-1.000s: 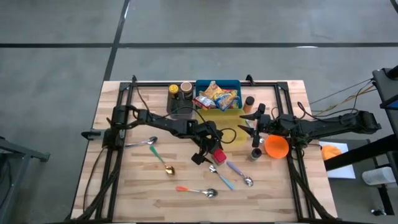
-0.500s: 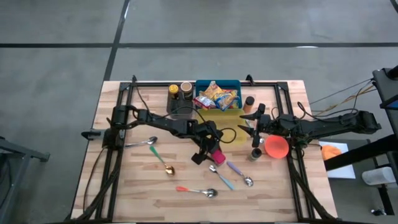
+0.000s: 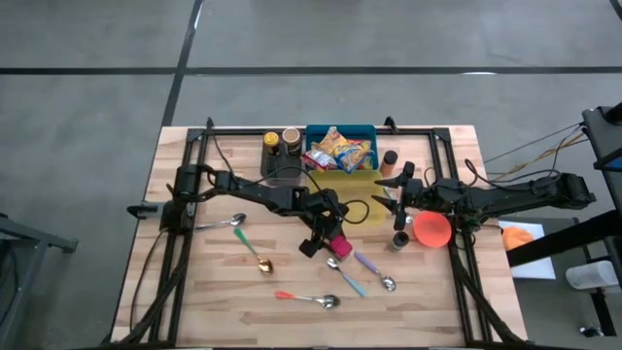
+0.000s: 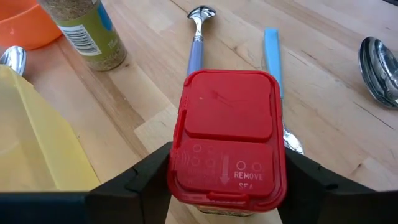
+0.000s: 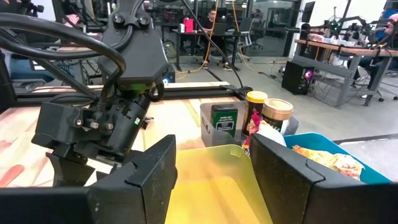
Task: Pick & Place Food Item
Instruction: Put the red spice can into the black bin
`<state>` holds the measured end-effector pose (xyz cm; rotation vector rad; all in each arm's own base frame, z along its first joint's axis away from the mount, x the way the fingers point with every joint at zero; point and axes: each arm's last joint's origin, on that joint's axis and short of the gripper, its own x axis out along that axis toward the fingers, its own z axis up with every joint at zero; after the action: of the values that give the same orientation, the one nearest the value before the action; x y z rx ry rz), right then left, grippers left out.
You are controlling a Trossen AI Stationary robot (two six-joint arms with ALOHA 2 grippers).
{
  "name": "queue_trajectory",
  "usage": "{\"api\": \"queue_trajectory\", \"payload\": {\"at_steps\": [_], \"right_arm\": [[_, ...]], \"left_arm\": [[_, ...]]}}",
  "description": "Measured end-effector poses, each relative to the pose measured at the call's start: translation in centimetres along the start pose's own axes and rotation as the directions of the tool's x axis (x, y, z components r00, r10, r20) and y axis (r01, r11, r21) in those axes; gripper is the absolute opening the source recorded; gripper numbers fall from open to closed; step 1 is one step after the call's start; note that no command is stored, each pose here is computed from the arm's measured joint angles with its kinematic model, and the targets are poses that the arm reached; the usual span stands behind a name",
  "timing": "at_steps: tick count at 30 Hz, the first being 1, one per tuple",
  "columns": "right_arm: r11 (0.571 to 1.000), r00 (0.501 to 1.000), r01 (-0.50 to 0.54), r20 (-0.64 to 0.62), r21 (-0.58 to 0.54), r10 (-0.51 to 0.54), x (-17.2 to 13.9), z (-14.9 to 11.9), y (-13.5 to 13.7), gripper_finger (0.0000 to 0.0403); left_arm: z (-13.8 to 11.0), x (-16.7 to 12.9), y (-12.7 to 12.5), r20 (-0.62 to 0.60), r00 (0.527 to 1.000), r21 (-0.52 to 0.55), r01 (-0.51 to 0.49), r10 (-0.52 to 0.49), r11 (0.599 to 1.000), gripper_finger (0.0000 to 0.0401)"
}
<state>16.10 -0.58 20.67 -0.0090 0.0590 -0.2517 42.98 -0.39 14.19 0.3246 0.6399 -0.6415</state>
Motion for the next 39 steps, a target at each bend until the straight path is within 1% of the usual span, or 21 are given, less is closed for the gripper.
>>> {"api": "queue_trajectory", "payload": {"at_steps": [7,14,21,27,35,39], "right_arm": [[1.000,1.000,0.000,0.000,0.000,0.000,0.00,0.00,0.00,0.0203],[1.000,1.000,0.000,0.000,0.000,0.000,0.00,0.00,0.00,0.0203],[1.000,1.000,0.000,0.000,0.000,0.000,0.00,0.00,0.00,0.0203],[1.000,1.000,0.000,0.000,0.000,0.000,0.00,0.00,0.00,0.0203],[1.000,1.000,0.000,0.000,0.000,0.000,0.00,0.00,0.00,0.0203],[1.000,1.000,0.000,0.000,0.000,0.000,0.00,0.00,0.00,0.0203]], "left_arm": [[-0.01,0.00,0.00,0.000,1.000,0.000,0.000,0.000,1.000,0.0206],[-0.01,-0.01,-0.01,0.000,1.000,-0.001,0.000,0.000,1.000,0.0223],[0.00,-0.02,-0.01,0.000,1.000,-0.001,0.000,0.000,1.000,0.0207],[0.00,-0.02,-0.01,0.000,1.000,-0.019,0.000,0.000,1.000,0.0221],[0.04,-0.02,0.01,0.004,1.000,-0.017,-0.002,0.002,1.000,0.0207],[0.04,-0.02,0.01,0.004,1.000,-0.017,-0.002,0.002,1.000,0.0219]]}}
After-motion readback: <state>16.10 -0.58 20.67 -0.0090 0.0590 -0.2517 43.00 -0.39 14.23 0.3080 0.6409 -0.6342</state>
